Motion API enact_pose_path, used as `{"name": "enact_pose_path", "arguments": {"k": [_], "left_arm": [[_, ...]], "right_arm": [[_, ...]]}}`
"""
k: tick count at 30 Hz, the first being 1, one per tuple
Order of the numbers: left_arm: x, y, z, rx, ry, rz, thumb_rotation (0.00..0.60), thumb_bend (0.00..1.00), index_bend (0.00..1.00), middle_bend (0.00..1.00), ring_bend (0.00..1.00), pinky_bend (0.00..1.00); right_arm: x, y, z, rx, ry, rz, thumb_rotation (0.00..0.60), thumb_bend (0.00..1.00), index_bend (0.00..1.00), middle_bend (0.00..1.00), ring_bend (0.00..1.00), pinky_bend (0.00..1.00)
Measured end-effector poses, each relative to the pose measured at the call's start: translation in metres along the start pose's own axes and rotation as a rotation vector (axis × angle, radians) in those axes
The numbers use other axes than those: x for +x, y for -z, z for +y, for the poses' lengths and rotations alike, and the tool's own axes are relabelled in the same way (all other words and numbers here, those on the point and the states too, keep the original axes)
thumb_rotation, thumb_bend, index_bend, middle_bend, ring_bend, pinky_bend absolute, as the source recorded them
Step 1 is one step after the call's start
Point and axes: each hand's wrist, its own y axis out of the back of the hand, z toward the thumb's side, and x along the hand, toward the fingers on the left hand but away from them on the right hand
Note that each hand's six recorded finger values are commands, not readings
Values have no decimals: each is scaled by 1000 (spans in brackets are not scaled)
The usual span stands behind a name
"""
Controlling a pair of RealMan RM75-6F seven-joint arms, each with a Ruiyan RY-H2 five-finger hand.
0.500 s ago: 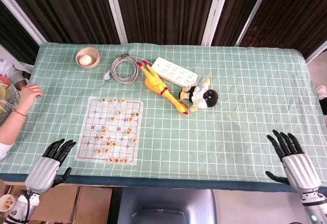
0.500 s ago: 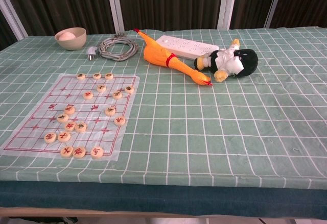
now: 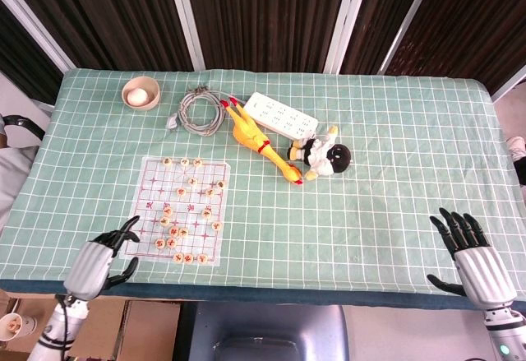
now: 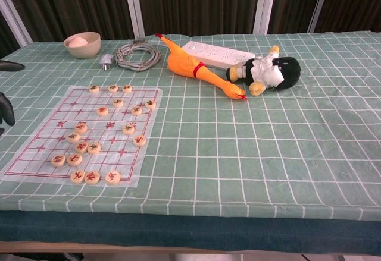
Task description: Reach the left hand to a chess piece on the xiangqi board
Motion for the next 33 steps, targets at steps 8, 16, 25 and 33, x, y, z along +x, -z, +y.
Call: {"name": "enact_pose_path", "arguments": {"k": [8, 16, 25, 33], "left_arm": [[46, -24, -34, 84, 114, 11, 600, 388, 299, 1000, 1000, 1000], [102, -50, -75, 168, 194, 50, 600, 410, 304, 1000, 1000, 1000], [127, -58, -97, 170, 233, 71, 600, 402, 327, 1000, 1000, 1000], [135, -58, -109, 196, 241, 78, 600, 403, 350, 1000, 1000, 1000]], "right_arm": [[-1, -5, -6, 0, -28, 21, 600, 44, 0, 0, 0, 0], [-4, -6, -9, 1, -46, 23, 600, 44, 0, 0, 0, 0], [-5, -5, -9, -1, -51, 13, 600, 44, 0, 0, 0, 0], [-6, -4, -10, -3, -53, 10, 600, 44, 0, 0, 0, 0]]}}
